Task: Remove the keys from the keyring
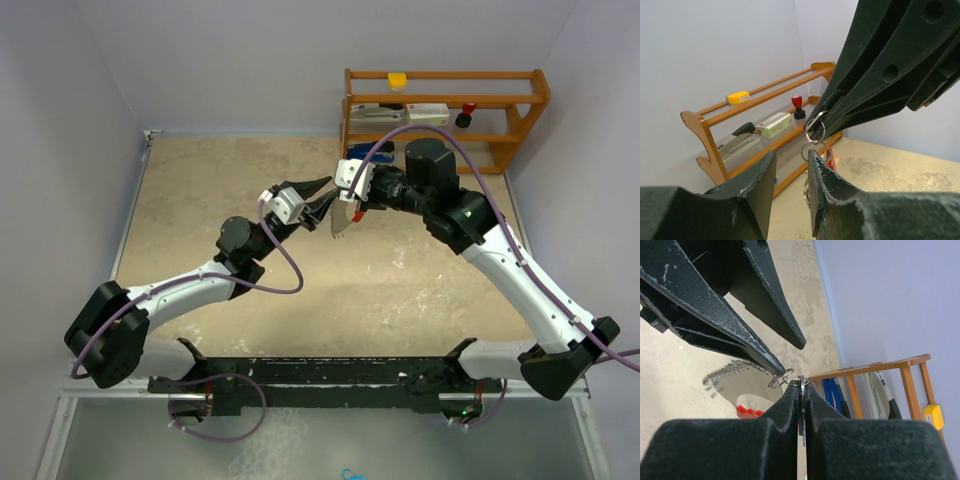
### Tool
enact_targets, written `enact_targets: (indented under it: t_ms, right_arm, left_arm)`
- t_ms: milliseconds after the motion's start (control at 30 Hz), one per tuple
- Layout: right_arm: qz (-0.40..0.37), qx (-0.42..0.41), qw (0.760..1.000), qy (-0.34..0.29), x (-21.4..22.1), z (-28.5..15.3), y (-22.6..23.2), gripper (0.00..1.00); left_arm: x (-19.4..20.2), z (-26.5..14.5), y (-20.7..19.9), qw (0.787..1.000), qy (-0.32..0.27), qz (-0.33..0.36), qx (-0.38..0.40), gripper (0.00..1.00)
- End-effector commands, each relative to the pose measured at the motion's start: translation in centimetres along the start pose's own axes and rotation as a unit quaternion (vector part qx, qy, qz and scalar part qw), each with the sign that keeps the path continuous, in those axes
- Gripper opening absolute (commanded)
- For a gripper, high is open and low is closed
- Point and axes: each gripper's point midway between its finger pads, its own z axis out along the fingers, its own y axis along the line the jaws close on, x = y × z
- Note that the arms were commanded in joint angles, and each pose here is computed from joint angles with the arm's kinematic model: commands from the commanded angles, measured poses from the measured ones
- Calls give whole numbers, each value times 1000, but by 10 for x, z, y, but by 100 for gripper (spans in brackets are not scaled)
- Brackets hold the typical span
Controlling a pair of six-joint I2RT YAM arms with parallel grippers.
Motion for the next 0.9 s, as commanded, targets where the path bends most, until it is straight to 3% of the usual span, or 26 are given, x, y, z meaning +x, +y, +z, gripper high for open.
enact_targets:
  t_ms: [0,867]
  right_arm:
    - [-8,28,999,-38,-22,-12,-13,0]
    - [-7,23,999,-42,-24,-12,-12,0]
  left_arm:
    - [-26,13,2,999,-37,4,6,28]
    - [-24,27,-4,998,-53,-1,27,20]
